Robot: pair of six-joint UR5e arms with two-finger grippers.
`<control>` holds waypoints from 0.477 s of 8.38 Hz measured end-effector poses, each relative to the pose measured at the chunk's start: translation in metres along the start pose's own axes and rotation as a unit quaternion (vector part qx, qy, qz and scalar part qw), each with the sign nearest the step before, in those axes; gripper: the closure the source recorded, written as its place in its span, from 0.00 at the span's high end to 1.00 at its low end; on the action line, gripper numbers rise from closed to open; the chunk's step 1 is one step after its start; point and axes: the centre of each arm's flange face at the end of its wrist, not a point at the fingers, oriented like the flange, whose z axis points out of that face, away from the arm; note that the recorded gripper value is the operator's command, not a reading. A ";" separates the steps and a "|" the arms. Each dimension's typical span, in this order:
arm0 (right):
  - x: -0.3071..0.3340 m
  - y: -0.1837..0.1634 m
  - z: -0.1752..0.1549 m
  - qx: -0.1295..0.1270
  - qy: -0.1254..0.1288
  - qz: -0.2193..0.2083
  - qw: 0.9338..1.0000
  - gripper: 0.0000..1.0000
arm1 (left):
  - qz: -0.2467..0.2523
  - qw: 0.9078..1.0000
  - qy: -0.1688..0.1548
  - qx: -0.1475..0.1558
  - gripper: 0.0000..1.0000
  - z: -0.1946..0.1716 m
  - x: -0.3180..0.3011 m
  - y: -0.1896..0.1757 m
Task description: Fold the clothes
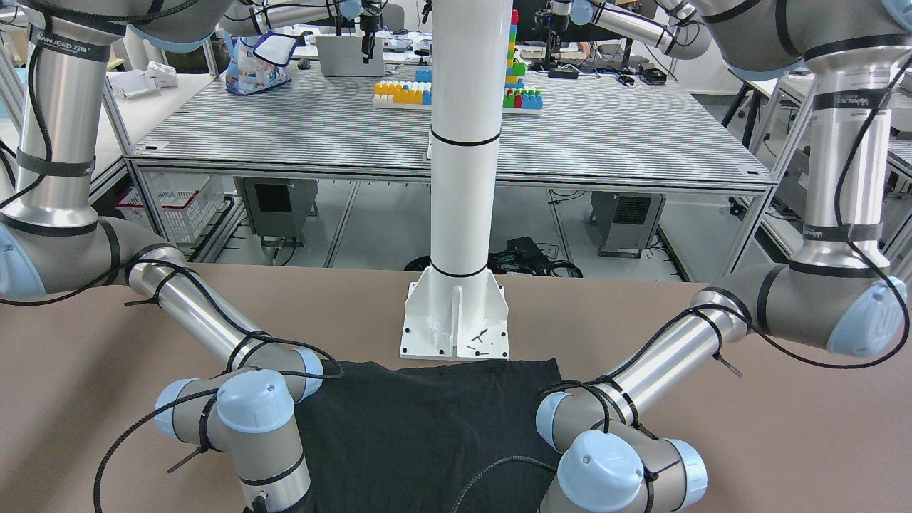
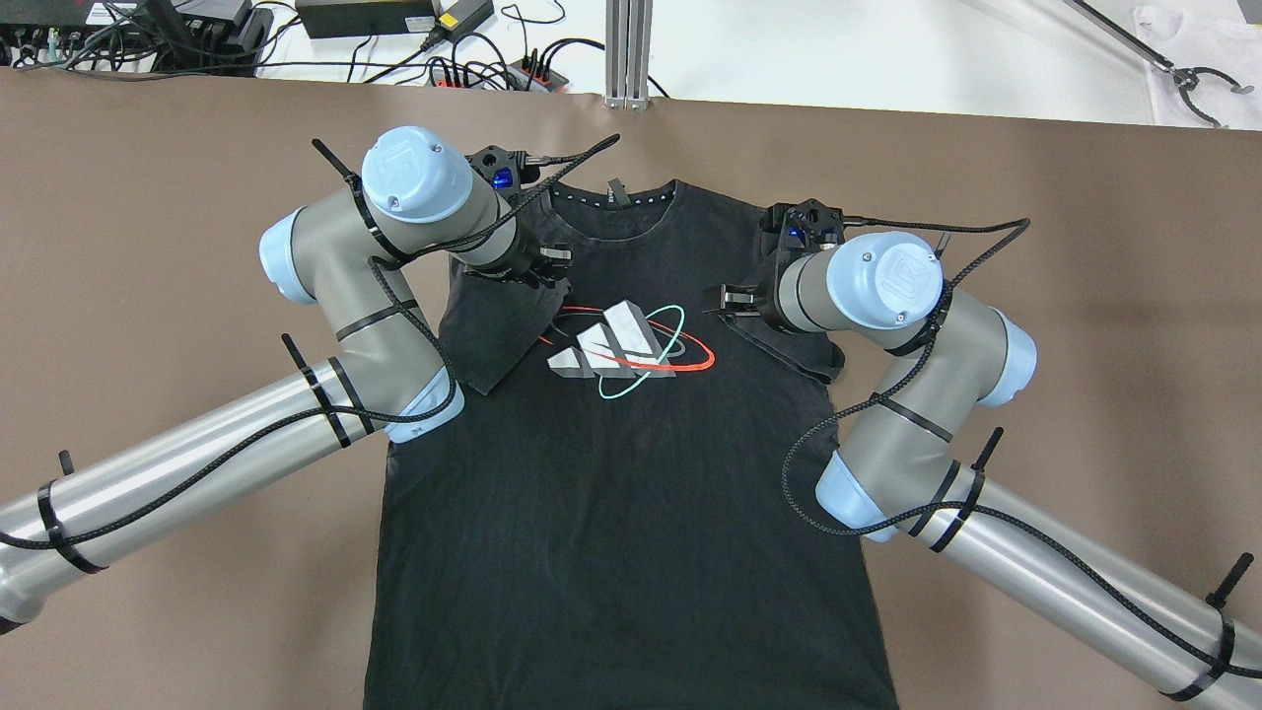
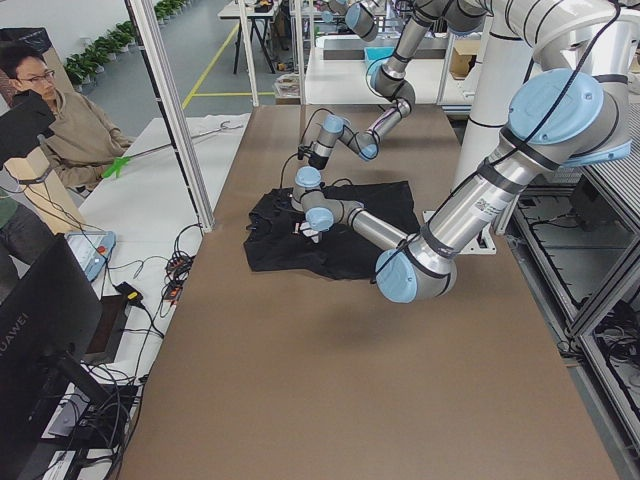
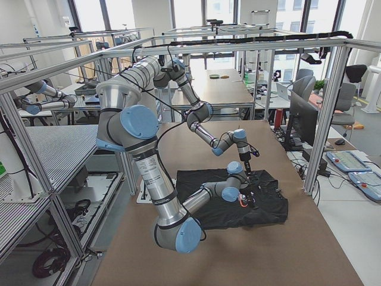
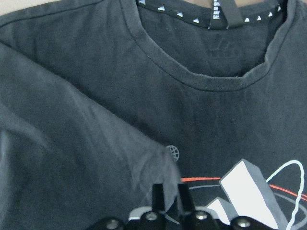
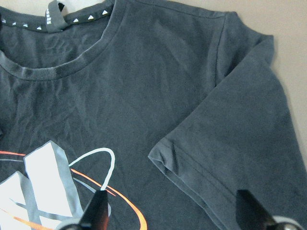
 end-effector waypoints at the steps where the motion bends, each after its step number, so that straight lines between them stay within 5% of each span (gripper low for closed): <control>1: -0.005 0.001 -0.006 0.001 -0.006 0.026 1.000 0.95 | 0.000 1.000 0.008 0.009 1.00 -0.010 0.003 0.005; 4: -0.015 0.065 -0.016 -0.021 -0.006 0.159 0.987 0.94 | -0.009 0.999 0.025 0.022 1.00 -0.033 -0.030 0.111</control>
